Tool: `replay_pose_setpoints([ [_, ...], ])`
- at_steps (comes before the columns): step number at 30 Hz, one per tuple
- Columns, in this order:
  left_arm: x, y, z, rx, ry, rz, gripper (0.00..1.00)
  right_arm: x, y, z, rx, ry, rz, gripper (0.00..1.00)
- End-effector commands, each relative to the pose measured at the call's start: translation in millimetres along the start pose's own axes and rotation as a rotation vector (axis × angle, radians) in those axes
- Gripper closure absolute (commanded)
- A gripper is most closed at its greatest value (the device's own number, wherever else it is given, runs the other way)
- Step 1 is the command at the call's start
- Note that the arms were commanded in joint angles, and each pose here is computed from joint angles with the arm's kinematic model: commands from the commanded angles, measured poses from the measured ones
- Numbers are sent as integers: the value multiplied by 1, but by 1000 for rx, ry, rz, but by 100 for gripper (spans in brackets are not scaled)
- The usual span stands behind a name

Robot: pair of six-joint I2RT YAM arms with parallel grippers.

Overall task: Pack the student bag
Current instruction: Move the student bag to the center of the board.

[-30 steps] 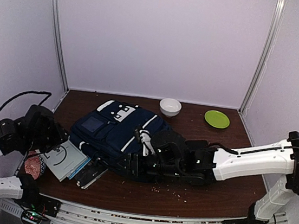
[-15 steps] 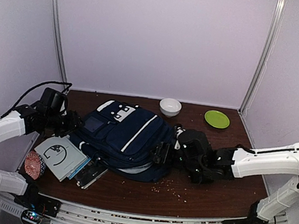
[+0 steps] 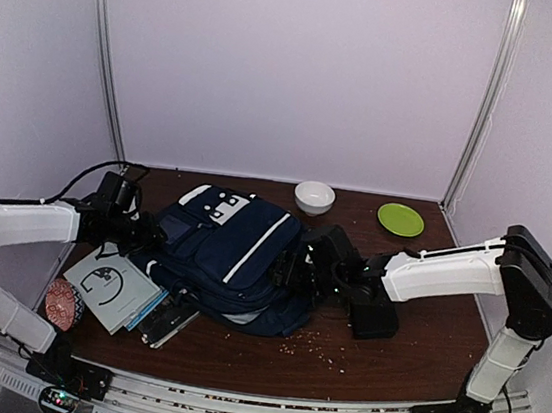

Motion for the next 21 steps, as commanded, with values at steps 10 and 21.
replay_pose_setpoints([
  [10, -69, 1, 46, 44, -103, -30, 72, -43, 85, 74, -146, 55, -24, 28],
  [21, -136, 1, 65, 32, -181, -8, 87, -99, 130, 95, -184, 36, -58, 23],
])
Point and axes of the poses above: each gripper's point midway between its finger pads, its own z axis out along the fingers, its own y axis along the line the jaws close on, x = y × z, the point moved 3 cm from there along -z, back along the fingers, and after that the axes turned 14 degrees about z, right-handed, at the moved point
